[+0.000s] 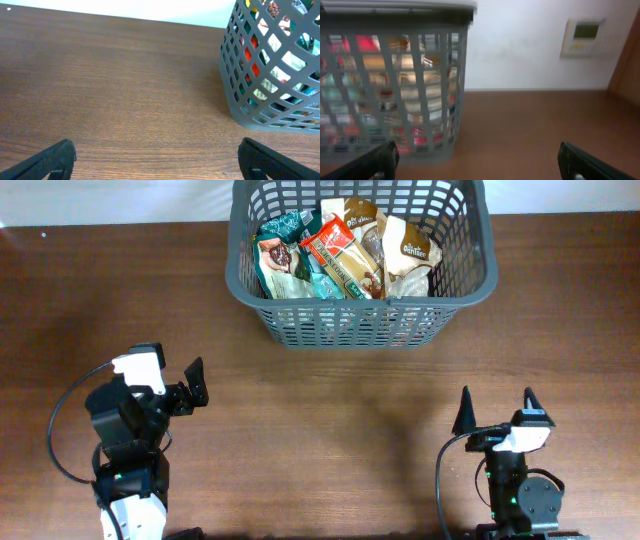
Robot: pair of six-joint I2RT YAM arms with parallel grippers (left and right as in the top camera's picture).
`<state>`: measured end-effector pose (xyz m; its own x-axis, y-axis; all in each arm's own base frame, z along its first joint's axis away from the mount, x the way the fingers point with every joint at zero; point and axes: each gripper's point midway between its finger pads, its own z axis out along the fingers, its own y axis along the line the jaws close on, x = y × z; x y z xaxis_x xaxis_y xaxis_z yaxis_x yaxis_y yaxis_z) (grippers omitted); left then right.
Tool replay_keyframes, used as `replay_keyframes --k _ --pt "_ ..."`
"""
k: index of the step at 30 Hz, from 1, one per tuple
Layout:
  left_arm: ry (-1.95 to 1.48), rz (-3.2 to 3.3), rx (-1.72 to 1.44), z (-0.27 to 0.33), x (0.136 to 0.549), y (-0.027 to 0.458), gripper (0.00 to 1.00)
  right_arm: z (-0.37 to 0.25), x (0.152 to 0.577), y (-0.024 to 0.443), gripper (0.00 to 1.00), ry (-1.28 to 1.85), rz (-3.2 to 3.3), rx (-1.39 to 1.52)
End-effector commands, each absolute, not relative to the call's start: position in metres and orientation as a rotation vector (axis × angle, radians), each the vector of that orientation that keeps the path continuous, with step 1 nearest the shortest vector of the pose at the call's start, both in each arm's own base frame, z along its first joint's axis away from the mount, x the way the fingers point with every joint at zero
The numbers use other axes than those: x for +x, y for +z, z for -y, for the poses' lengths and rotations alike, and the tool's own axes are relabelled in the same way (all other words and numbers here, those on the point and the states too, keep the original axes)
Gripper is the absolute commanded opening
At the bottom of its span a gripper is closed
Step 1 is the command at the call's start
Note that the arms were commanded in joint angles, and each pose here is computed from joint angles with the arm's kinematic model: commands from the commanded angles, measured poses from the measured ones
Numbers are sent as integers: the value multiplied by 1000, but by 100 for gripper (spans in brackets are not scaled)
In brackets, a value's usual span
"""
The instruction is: Pack container
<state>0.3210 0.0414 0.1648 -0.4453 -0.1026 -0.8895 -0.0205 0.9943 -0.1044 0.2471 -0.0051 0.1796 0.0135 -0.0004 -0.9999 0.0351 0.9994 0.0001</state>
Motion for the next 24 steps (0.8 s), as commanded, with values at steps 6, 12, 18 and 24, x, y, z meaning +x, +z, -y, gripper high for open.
replay_keyframes --k 6,12,18,24 --pt "-104 -2035 -87 -39 320 162 99 -1 246 156 99 -7 -1650 4" --pt "-104 -2035 -87 -39 320 163 99 0 246 156 99 -7 -1648 4" --pt "-104 -2035 -87 -39 320 162 99 0 246 156 99 -7 -1648 4" --pt "-104 -2035 -87 -39 320 162 99 0 246 156 99 -7 -1648 4"
